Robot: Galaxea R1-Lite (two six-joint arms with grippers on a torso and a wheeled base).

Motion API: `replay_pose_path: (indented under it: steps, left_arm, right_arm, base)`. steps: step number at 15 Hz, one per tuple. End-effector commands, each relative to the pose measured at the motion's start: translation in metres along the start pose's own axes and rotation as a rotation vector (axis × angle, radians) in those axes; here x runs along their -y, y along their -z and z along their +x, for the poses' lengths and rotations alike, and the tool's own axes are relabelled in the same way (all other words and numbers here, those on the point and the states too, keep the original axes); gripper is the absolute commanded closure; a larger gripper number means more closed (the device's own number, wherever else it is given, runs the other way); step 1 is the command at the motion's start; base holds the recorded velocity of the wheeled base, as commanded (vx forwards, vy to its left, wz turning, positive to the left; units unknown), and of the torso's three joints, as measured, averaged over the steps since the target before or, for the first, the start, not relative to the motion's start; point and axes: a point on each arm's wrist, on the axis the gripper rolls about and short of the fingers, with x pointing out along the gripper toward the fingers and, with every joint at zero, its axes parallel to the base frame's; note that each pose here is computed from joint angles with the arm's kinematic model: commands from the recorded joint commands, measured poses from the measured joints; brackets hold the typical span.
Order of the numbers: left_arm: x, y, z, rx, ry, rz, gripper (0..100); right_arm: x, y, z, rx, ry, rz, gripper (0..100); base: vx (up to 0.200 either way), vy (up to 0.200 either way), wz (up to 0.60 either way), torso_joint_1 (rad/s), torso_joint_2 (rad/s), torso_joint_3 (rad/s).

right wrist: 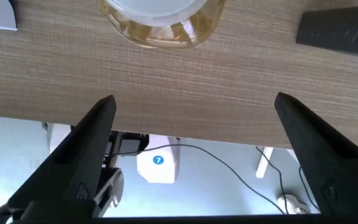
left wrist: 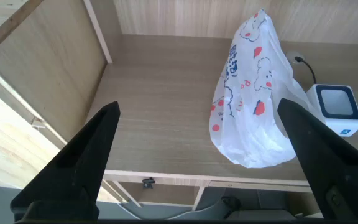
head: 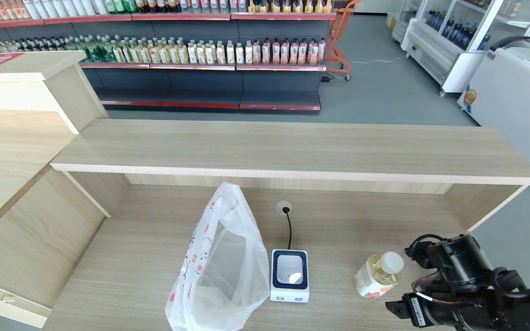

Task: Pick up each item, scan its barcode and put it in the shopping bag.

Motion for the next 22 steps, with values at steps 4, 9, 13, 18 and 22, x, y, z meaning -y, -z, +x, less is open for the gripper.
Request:
replay_pose_path:
  steps: [4, 9, 13, 18, 22]
  left_arm:
    - [0.000, 0.000, 0.000, 0.001, 0.000, 0.000, 0]
    - [0.000, 0.000, 0.000, 0.001, 0.000, 0.000, 0]
    - [0.000, 0.000, 0.000, 0.001, 0.000, 0.000, 0]
    - [0.000, 0.000, 0.000, -0.001, 0.000, 0.000, 0]
    - [0.000, 0.000, 0.000, -0.001, 0.000, 0.000, 0]
  right_arm:
    - [-0.028, 0.004, 0.047, 0.076, 0.000, -0.036, 0]
    - [-0.043, 0.000, 0.067, 0.216, -0.036, -0.032, 0]
    - [-0.047, -0.002, 0.081, 0.302, -0.020, -0.082, 0]
    - [-0.050, -0.009, 0.089, 0.375, -0.020, -0.125, 0]
    - [-0.054, -0.013, 0.097, 0.405, -0.020, -0.142, 0]
  base:
    - [0.000, 0.000, 0.00, 0.000, 0.00, 0.000]
    - [0.000, 0.000, 0.00, 0.000, 0.00, 0.000]
    - [0.000, 0.000, 0.00, 0.000, 0.00, 0.000]
    - [0.000, 0.000, 0.00, 0.000, 0.00, 0.000]
    - [0.000, 0.000, 0.00, 0.000, 0.00, 0.000]
